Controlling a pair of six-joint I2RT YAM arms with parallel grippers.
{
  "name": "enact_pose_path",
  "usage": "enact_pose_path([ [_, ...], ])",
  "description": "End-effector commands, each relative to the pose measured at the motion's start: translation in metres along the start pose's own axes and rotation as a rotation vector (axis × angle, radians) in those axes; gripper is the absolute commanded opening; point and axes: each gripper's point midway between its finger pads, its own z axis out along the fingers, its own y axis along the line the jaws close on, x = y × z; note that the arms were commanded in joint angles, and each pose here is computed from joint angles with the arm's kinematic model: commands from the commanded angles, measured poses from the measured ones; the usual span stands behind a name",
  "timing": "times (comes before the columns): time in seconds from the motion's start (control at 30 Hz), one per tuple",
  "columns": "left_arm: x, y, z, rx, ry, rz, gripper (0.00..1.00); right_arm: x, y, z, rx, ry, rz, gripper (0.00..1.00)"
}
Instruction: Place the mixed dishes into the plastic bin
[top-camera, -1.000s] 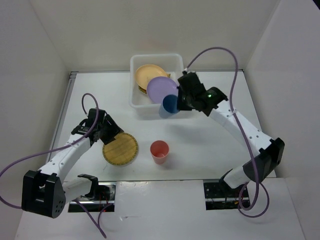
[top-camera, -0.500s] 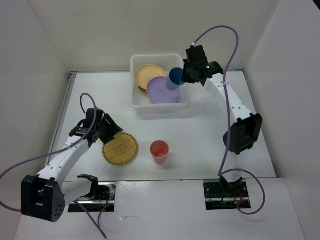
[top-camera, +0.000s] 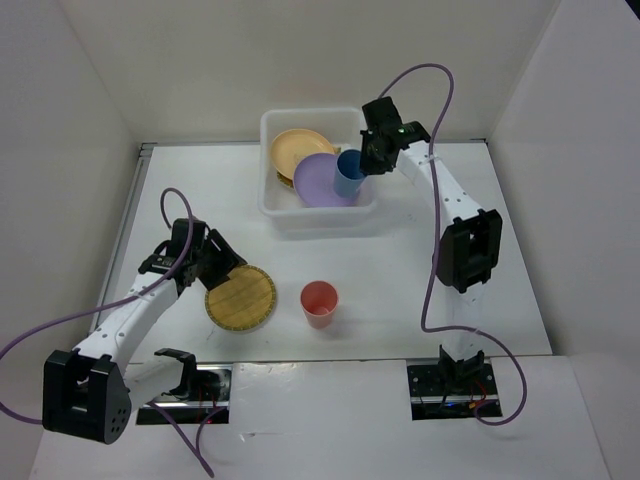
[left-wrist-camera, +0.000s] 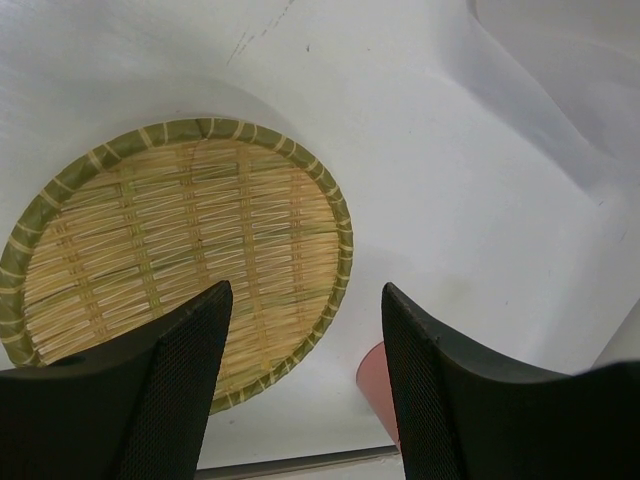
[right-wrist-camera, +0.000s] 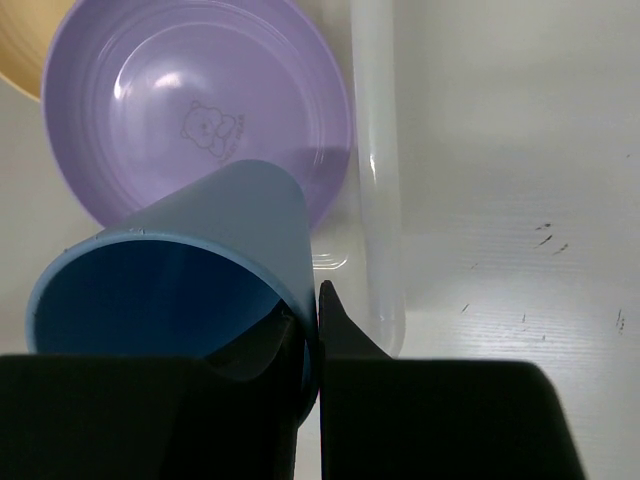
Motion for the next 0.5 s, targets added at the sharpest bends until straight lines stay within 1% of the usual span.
enact_pose_path([
  [0.0,-0.002,-0.003,-0.001,0.028,-0.007,0.029,0.69,-0.002,-0.006,0.001,0.038,0.016,-0.030,0.01],
  [0.33,-0.003,0.000,-0.001,0.018,-0.006,0.030,0.70,0.023,-0.010,0.013,0.087,0.093,-0.072,0.01],
  [0.43,-0.004,-0.001,-0.003,0.024,-0.012,0.031,0.70,0.029,-0.012,0.018,0.093,0.107,-0.075,0.08],
  [0.47,-0.004,-0.001,-0.003,0.025,-0.012,0.031,0.71,0.030,-0.011,0.018,0.085,0.110,-0.074,0.08],
])
